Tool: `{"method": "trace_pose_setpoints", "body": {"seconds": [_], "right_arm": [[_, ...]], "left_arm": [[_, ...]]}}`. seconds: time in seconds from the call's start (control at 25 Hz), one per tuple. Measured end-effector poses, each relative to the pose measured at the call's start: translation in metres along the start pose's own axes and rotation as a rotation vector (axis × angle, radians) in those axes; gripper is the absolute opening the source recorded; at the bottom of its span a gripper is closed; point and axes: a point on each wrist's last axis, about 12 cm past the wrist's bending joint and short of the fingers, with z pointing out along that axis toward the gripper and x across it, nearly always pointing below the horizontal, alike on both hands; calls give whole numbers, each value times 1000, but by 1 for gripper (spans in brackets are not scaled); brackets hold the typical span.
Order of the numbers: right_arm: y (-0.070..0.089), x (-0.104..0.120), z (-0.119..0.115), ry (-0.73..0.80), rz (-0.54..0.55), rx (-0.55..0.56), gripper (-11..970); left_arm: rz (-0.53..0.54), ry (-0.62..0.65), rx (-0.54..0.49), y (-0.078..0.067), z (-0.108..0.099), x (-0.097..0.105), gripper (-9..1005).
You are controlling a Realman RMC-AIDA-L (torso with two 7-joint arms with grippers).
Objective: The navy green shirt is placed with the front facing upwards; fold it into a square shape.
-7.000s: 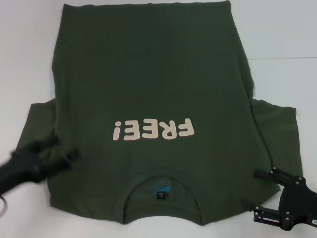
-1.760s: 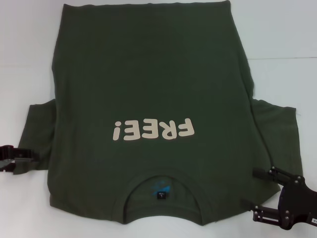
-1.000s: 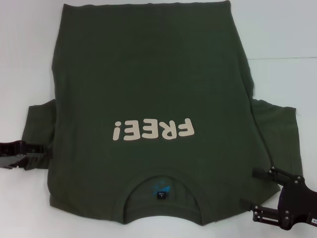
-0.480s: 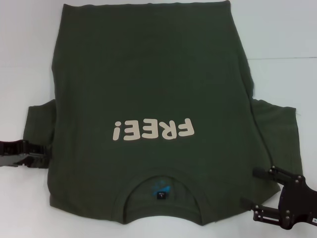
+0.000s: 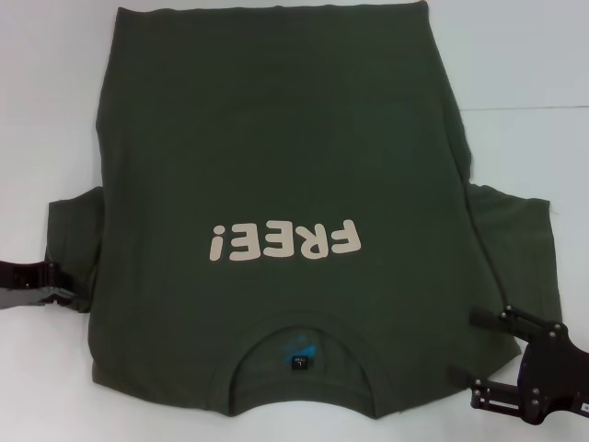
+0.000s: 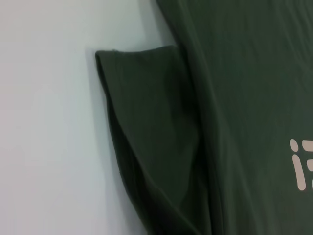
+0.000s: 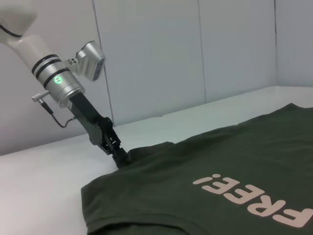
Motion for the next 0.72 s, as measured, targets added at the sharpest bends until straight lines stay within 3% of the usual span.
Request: {"method": "trace_pose_setpoints", "body": {"seconds": [0.12, 0.36, 0.72], "right_arm": [[0, -1, 0, -5, 0, -2, 884], [-1, -1, -1, -6, 10, -2, 884], [-1, -2, -1, -8, 9, -4, 883]], "left_arm": [[5, -3, 2, 0, 0, -1, 217], [11, -7, -4, -1, 1, -2, 107], [8, -13, 8, -2, 0, -3, 72]]}}
